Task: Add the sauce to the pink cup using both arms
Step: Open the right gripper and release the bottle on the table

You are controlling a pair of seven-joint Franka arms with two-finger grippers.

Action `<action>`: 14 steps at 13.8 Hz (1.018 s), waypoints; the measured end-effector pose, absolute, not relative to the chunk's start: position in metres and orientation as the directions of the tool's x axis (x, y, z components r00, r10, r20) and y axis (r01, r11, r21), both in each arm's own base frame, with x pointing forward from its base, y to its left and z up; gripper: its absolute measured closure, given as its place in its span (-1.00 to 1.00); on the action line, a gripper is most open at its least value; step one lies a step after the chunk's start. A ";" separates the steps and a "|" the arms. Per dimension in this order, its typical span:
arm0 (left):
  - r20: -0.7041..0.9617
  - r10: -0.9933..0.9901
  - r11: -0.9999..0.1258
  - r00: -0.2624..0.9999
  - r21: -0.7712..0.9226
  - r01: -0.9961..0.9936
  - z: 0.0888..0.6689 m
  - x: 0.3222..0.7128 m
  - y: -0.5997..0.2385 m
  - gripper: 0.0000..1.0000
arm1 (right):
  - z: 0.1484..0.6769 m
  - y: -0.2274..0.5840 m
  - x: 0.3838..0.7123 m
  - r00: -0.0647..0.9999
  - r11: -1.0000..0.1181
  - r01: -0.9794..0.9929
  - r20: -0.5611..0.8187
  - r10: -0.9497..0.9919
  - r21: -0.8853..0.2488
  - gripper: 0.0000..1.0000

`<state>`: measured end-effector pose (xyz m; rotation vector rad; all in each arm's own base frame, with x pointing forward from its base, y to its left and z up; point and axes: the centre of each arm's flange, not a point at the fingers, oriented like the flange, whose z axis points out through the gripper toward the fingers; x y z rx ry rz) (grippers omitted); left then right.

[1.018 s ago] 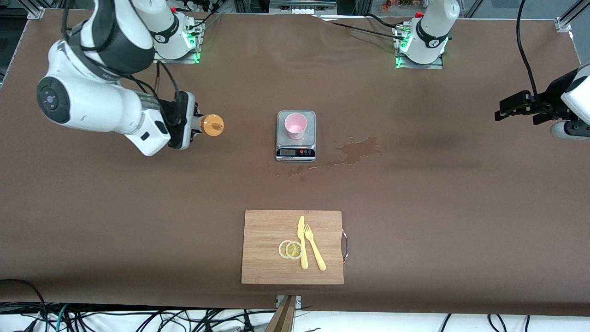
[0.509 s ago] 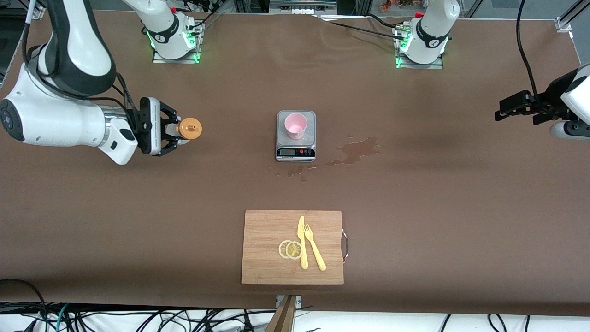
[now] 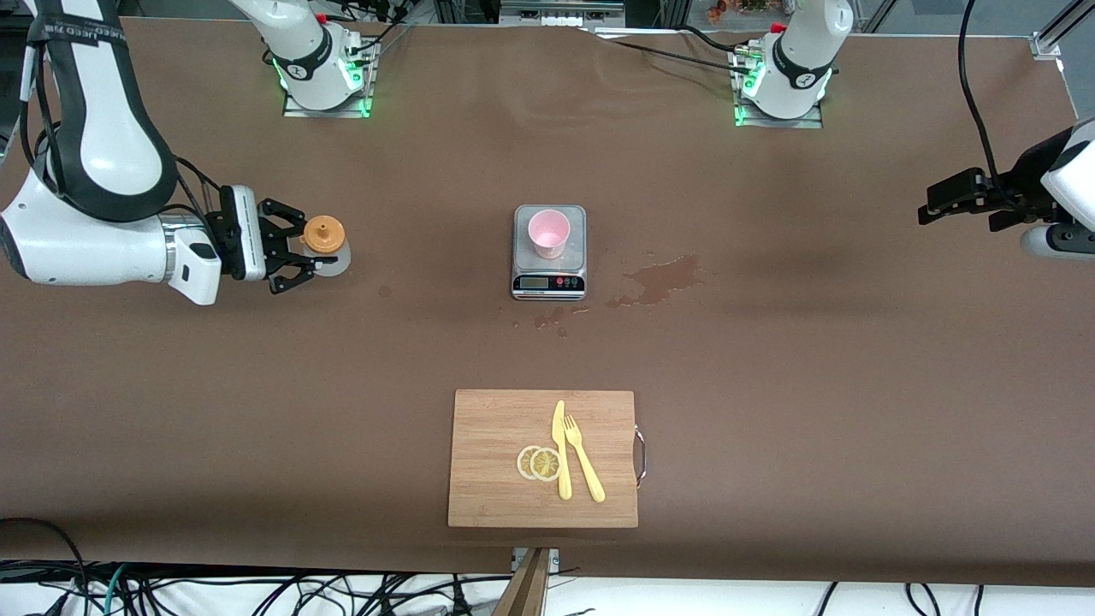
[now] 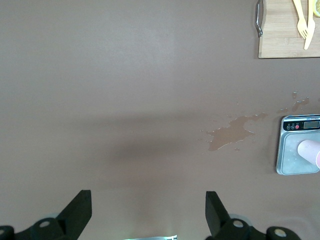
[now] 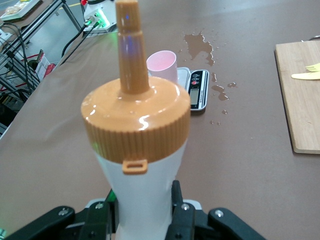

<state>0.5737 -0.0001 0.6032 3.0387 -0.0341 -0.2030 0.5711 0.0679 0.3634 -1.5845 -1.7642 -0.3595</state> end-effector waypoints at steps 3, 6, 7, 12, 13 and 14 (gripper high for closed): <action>-0.132 -0.029 -0.995 0.991 0.097 -0.016 0.603 0.574 0.000 -1.00 | 0.326 0.039 0.566 -0.023 0.253 0.943 0.713 0.701 -0.218 0.17; -0.131 -0.029 -0.995 0.991 0.097 -0.016 0.603 0.574 0.000 -1.00 | 0.278 0.006 0.564 -0.045 0.287 0.938 0.755 0.654 -0.193 0.15; -0.131 -0.029 -0.995 0.991 0.097 -0.016 0.603 0.574 0.000 -1.00 | 0.260 -0.003 0.562 -0.047 0.296 0.937 0.771 0.636 -0.187 0.15; -0.131 -0.029 -0.995 0.991 0.097 -0.016 0.603 0.574 0.000 -1.00 | 0.191 -0.024 0.552 -0.046 0.311 0.937 0.826 0.562 -0.159 0.13; -0.131 -0.029 -0.995 0.991 0.097 -0.016 0.603 0.574 0.000 -1.00 | 0.185 -0.025 0.552 -0.043 0.309 0.938 0.831 0.554 -0.157 0.12; -0.131 -0.029 -0.995 0.991 0.097 -0.016 0.603 0.574 0.000 -1.00 | 0.178 -0.025 0.551 -0.041 0.307 0.939 0.835 0.549 -0.156 0.12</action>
